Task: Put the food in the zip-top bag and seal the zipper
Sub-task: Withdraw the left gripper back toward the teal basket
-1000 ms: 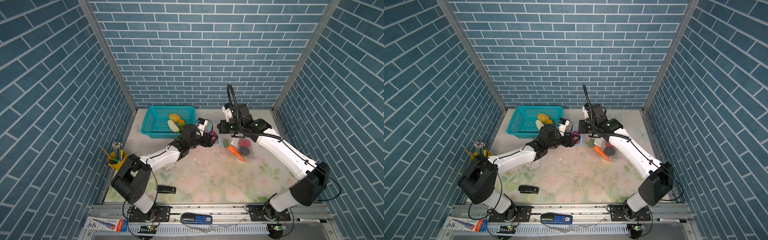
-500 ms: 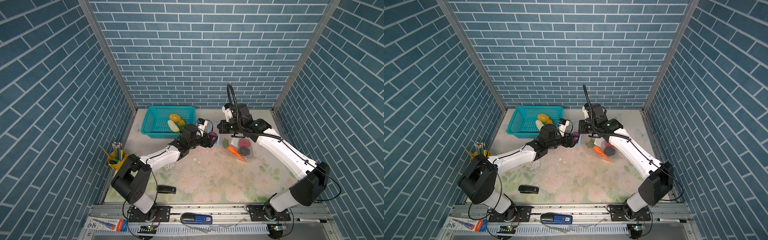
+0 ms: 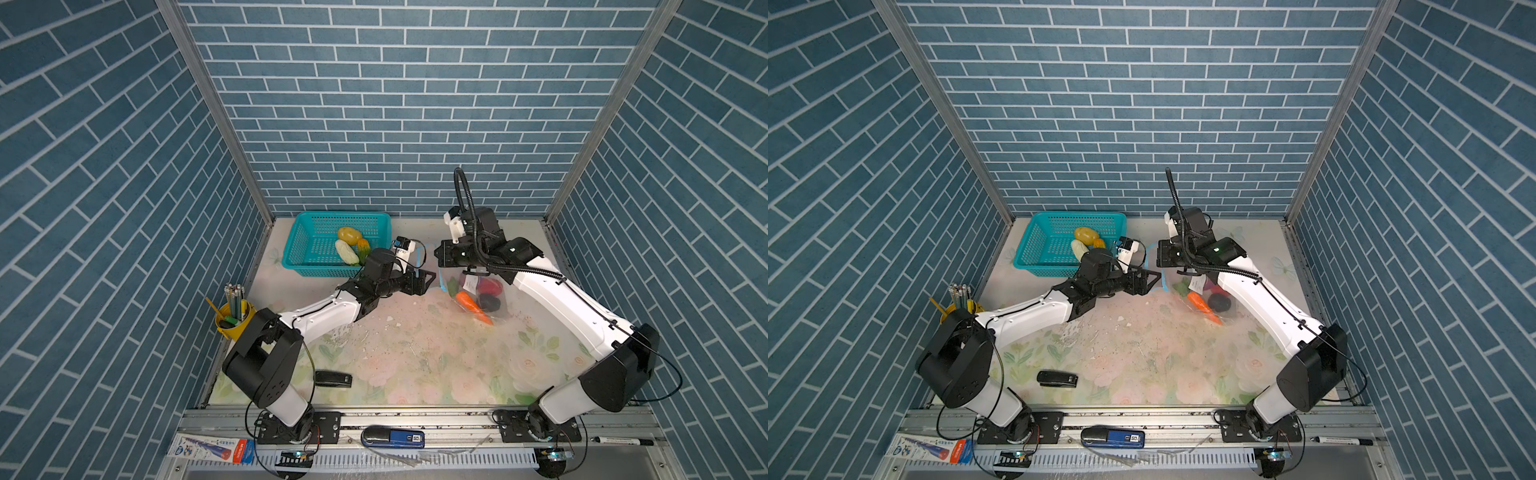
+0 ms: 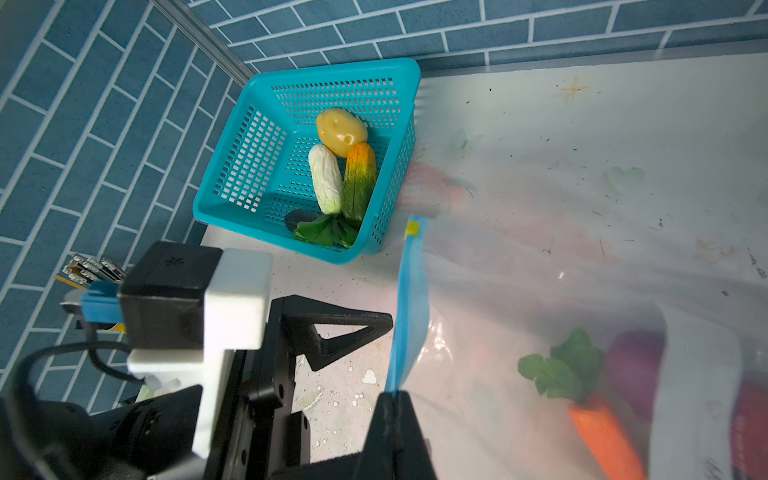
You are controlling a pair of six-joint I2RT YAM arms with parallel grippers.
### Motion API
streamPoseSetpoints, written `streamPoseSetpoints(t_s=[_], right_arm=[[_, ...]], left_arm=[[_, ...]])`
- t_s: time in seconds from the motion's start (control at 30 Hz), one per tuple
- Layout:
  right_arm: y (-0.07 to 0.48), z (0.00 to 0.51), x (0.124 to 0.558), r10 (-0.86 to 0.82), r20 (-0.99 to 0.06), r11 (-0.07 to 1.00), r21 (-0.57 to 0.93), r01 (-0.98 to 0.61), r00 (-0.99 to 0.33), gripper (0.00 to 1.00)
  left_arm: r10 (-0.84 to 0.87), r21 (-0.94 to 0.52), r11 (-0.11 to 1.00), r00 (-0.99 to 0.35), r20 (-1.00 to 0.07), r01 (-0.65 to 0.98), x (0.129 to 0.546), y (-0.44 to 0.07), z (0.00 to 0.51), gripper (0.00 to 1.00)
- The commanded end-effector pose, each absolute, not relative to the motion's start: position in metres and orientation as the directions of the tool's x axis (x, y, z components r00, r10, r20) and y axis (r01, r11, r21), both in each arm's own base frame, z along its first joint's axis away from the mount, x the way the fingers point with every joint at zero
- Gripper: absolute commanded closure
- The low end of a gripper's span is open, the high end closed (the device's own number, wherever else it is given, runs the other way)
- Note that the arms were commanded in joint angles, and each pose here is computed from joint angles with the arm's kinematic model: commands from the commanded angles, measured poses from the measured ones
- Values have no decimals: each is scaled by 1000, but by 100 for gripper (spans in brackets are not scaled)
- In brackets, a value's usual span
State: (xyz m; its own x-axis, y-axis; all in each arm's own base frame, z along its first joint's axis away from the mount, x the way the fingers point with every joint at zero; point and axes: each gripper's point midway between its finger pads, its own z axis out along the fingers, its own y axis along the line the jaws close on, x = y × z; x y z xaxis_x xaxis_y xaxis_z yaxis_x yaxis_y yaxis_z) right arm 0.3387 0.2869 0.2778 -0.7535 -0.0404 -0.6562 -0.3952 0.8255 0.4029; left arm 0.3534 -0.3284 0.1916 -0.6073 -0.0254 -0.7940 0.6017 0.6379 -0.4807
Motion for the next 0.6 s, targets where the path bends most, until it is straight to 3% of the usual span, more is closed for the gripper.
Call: streamPoseSetpoints(t_s=[0.0,0.33,0.57], right_arm=[[288,284,339,-13,-661,816,426,-390,-750,100],[285,284,338,-12,-664,820,422,-388,-747,100],[282,284,336,-6,-671,823,418,-385,-742,100]], left_arm=[[-29,-465,630,-579,-815,622,352,-330,208,12],[-8,-400,679,-539,-842,615,351,-316,222,13],[62,-285,777,-518,-853,561,355,-282,231,15]])
